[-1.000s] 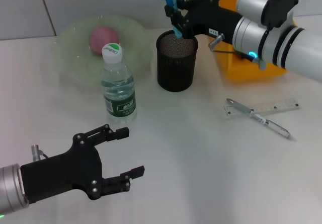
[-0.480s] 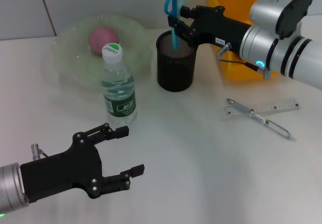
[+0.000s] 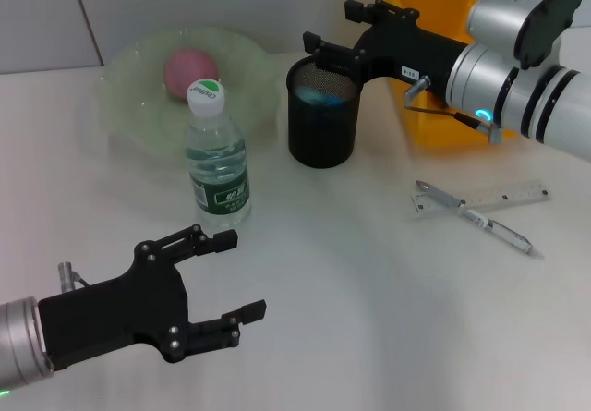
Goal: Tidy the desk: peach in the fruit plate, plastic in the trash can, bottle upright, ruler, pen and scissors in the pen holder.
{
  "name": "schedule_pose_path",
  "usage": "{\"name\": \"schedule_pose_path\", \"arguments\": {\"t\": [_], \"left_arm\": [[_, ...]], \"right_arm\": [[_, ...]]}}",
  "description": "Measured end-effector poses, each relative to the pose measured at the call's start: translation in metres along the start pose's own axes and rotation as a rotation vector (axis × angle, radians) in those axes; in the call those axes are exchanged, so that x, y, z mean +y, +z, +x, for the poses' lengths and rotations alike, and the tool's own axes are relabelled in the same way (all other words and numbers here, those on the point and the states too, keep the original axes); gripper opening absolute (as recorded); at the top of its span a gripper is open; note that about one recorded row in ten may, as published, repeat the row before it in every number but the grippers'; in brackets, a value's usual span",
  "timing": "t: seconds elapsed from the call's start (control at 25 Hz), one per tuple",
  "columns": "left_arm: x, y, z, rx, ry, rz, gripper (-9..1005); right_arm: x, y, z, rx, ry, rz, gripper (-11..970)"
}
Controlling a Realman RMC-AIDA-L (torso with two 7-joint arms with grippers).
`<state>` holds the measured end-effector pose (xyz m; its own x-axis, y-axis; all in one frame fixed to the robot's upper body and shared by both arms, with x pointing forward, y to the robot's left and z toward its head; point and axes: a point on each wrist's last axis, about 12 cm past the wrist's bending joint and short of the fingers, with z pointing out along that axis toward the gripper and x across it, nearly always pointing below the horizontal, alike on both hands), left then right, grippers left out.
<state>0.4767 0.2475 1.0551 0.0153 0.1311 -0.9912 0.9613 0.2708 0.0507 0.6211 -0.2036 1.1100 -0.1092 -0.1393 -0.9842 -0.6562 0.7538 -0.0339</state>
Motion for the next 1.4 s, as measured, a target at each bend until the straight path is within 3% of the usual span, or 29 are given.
{"name": "schedule_pose_path", "arguments": {"t": [0.2, 0.28, 0.32, 0.44, 0.48, 0.56, 0.68, 0.8, 0.88, 0.92, 1.28, 1.4], "left_arm": [[0.0, 0.0, 0.0, 0.0, -0.006, 0.0, 787], [0.0, 0.0, 0.0, 0.0, -0.01, 0.001, 787], [0.0, 0.0, 0.0, 0.0, -0.01, 0.001, 787], [0.0, 0.0, 0.0, 0.0, -0.01, 0.001, 787], [0.001, 0.0, 0.0, 0.001, -0.017, 0.003, 787], [0.0, 0.0, 0.001, 0.004, -0.018, 0.005, 787], [0.0, 0.001, 0.001, 0.004, -0.018, 0.006, 787], [-0.001, 0.0, 0.002, 0.006, -0.021, 0.003, 786], [-0.001, 0.0, 0.002, 0.006, -0.021, 0.003, 786], [-0.001, 0.0, 0.002, 0.006, -0.021, 0.003, 786], [0.005, -0.004, 0.001, 0.001, -0.055, -0.044, 786], [0.007, -0.004, 0.003, 0.009, -0.065, -0.063, 786]], "right_arm": [[0.0, -0.006, -0.01, -0.012, 0.055, -0.043, 748], [-0.004, -0.023, -0.031, 0.041, 0.079, -0.147, 801], [-0.004, -0.023, -0.031, 0.041, 0.079, -0.147, 801], [-0.011, -0.041, -0.056, 0.152, 0.091, -0.242, 800], [-0.017, -0.054, -0.073, 0.233, 0.07, -0.287, 800], [-0.019, -0.059, -0.081, 0.271, 0.051, -0.303, 799], [-0.025, -0.078, -0.111, 0.448, -0.073, -0.378, 799], [-0.025, -0.083, -0.123, 0.51, -0.155, -0.394, 798], [-0.021, -0.081, -0.131, 0.638, -0.301, -0.37, 798], [-0.021, -0.081, -0.131, 0.638, -0.301, -0.37, 797], [-0.001, -0.049, -0.125, 0.875, -0.684, -0.401, 793], [-0.001, -0.043, -0.119, 0.913, -0.699, -0.413, 792]]}}
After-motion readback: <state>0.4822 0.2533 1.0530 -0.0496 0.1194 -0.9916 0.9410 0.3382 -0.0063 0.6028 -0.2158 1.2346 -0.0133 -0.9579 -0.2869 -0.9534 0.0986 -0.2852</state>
